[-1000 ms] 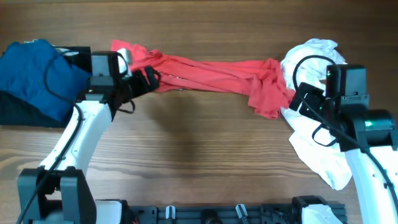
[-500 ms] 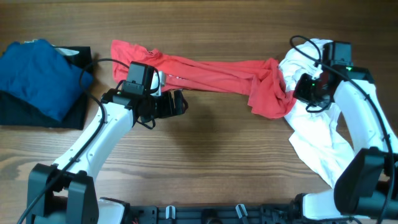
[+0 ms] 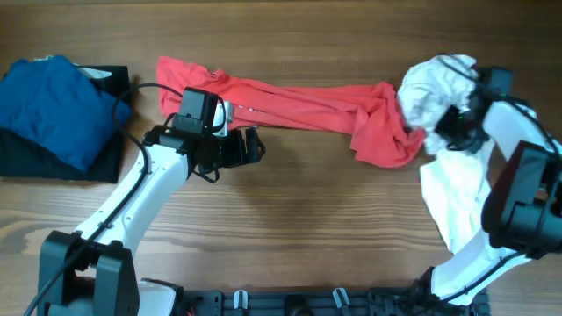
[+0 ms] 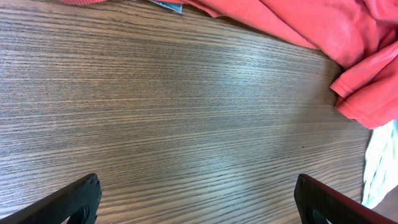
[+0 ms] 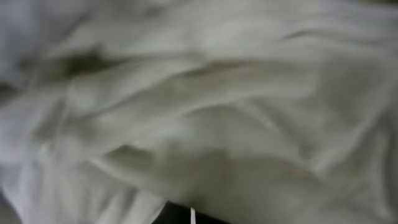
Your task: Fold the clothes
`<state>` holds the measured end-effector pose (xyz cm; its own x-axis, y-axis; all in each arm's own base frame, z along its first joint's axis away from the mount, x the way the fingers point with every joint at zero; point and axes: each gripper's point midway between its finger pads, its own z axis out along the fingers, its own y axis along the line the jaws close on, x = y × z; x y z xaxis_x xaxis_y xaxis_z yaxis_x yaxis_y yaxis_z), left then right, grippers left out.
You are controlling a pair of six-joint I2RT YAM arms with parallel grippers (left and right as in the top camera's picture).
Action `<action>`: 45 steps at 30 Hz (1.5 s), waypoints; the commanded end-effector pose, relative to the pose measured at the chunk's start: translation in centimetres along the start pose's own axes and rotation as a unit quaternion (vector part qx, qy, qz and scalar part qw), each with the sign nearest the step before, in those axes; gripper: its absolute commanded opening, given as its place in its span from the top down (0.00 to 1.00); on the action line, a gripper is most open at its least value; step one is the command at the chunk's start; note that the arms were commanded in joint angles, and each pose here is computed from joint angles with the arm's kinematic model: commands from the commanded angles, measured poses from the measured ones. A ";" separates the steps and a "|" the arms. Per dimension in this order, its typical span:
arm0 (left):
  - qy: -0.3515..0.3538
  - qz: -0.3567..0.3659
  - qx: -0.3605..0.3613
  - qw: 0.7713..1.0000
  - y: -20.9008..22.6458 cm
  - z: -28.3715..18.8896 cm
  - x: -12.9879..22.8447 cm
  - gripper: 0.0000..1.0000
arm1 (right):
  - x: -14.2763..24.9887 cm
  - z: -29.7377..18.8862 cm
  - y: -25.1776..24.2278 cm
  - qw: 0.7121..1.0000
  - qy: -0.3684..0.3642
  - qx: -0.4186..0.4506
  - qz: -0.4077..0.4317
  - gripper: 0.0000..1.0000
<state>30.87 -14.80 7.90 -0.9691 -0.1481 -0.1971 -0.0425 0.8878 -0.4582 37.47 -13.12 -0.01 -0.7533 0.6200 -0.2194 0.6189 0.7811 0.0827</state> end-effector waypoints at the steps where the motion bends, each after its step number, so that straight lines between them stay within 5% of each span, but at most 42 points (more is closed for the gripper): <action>1: -0.002 0.001 -0.003 1.000 0.0 0.0 -0.1 0.00 | -2.4 1.2 -9.4 0.986 -0.034 0.135 0.094 0.96; 6: -0.002 0.001 -0.003 1.000 0.0 0.0 0.0 0.00 | -6.5 -2.5 -13.1 0.964 -0.079 0.071 0.243 0.94; 9: -0.002 0.001 -0.003 1.000 0.0 0.0 0.0 0.00 | -9.7 -7.4 -9.5 0.976 -0.134 -0.015 0.172 0.91; 11: -0.003 0.002 -0.003 1.000 0.0 0.0 -0.1 0.00 | -10.1 -11.6 -4.4 0.978 -0.161 -0.106 0.079 0.79; 14: -0.021 0.006 -0.014 1.000 0.3 0.0 -0.9 0.00 | -5.6 -16.2 4.0 0.968 -0.141 -0.191 -0.077 0.71; 18: -0.031 0.009 -0.013 0.999 0.2 -0.1 -1.3 0.00 | 5.0 -15.4 13.2 0.941 -0.041 -0.192 -0.277 0.65; 22: -0.029 0.008 -0.013 0.999 0.2 -0.1 -1.2 0.00 | 10.4 -12.6 18.1 0.922 -0.021 -0.173 -0.346 0.61; 24: -0.029 0.008 -0.014 0.999 0.2 -0.1 -1.2 0.00 | 9.7 -10.6 18.0 0.947 -0.058 -0.089 -0.302 0.59; 34: -0.024 0.006 -0.016 1.000 0.3 -0.1 -1.0 0.00 | 10.2 -3.7 19.6 0.957 -0.035 -0.068 -0.279 0.64; 35: -0.024 0.006 -0.016 1.000 0.3 -0.1 -1.0 0.00 | 10.3 -3.3 19.6 0.957 -0.033 -0.066 -0.279 0.73; 36: -0.024 0.006 -0.016 1.000 0.3 -0.1 -1.0 0.00 | 10.4 -3.1 19.5 0.958 -0.031 -0.064 -0.279 0.92; 37: -0.024 0.006 -0.016 1.000 0.3 -0.1 -1.0 0.00 | 10.4 -3.2 19.2 0.958 -0.028 -0.057 -0.280 0.96; 41: -0.025 0.007 -0.016 1.000 0.3 -0.1 -1.0 0.00 | 9.2 -10.4 17.6 0.952 -0.054 -0.038 -0.300 0.96; 45: -0.038 0.012 -0.009 0.999 0.0 -0.1 -1.7 0.00 | 12.8 -20.8 10.2 0.959 -0.041 -0.010 -0.280 0.96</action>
<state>32.04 -14.38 8.04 -0.9550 -0.1583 -0.2510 -0.0350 0.9000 -0.4344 31.93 6.01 13.30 -0.9735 0.0549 -0.2219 0.0612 0.9979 -0.0216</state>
